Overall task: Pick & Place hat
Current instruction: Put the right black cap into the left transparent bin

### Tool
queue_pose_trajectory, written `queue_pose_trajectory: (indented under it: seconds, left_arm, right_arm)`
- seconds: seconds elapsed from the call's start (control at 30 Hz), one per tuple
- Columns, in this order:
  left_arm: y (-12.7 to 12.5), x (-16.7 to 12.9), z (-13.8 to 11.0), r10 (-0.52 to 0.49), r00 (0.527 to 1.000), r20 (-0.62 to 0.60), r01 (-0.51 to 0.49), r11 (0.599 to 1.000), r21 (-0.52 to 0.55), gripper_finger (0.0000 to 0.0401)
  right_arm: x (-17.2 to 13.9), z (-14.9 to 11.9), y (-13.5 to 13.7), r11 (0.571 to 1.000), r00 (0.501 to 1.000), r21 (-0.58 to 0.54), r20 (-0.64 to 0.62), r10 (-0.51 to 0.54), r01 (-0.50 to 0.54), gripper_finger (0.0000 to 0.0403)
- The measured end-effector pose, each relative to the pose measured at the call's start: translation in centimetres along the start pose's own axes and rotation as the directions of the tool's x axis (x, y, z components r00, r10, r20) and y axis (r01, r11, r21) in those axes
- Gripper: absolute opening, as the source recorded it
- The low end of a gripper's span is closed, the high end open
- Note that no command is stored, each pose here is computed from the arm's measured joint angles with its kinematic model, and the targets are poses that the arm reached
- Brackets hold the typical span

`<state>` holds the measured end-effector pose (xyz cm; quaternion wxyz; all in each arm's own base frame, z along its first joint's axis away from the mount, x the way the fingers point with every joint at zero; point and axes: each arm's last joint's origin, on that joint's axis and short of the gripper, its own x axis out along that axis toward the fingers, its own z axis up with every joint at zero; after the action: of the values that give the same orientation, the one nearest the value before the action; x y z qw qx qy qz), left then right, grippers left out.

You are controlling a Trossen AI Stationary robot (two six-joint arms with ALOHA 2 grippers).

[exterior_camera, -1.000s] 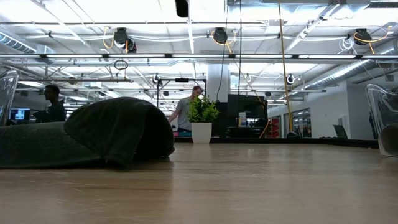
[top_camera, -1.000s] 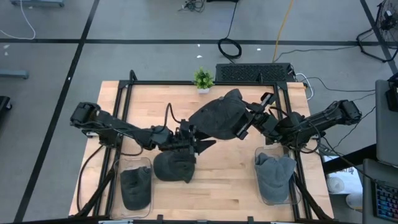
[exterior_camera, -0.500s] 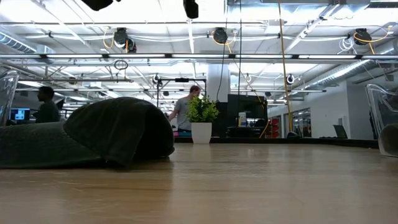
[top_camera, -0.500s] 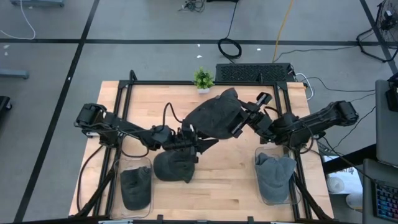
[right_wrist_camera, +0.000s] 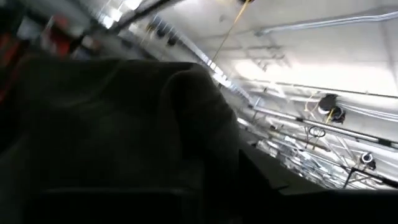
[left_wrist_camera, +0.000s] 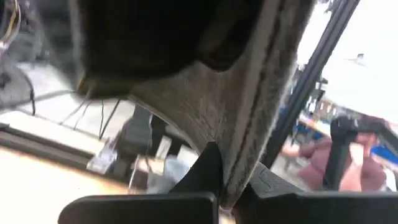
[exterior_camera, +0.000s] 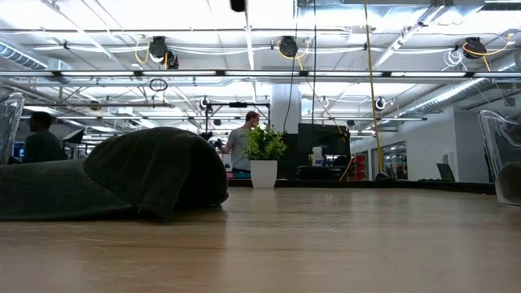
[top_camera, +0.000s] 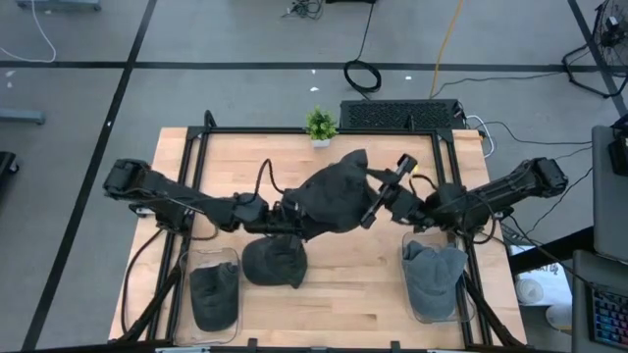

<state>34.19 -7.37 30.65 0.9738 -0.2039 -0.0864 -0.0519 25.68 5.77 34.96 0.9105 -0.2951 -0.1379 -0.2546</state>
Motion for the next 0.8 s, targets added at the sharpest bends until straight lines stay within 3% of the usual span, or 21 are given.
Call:
queue_pose_trajectory:
  seconds: [0.17,0.43,0.57,0.7,0.8]
  left_arm:
    - [-1.0,-3.1,3.0,0.043,0.987,-0.153,-0.05,0.998,-0.042,0.0009]
    - [-3.0,-10.1,7.3,0.212,0.947,-0.243,-0.231,0.972,-0.05,0.0009]
    - [-3.6,-13.8,7.3,0.206,0.884,-0.419,-0.289,0.947,-0.143,0.0008]
    - [-5.4,-16.3,5.3,0.176,0.785,-0.595,-0.346,0.92,-0.185,0.0008]
    - [-7.3,-17.5,4.2,0.12,0.756,-0.644,-0.336,0.915,-0.224,0.0008]
  right_arm:
    - [-1.6,0.5,1.4,0.998,0.99,-0.053,-0.141,0.028,-0.036,0.0153]
    - [-4.7,2.2,2.2,0.994,0.921,-0.067,-0.374,-0.106,0.087,0.0292]
    - [-6.4,2.8,3.0,0.992,0.887,-0.028,-0.447,-0.12,0.12,0.0327]
    - [-7.8,3.1,4.0,0.995,0.896,0.043,-0.44,-0.06,0.088,0.0337]
    - [-8.5,3.1,4.5,0.994,0.898,0.083,-0.438,-0.027,0.07,0.0334]
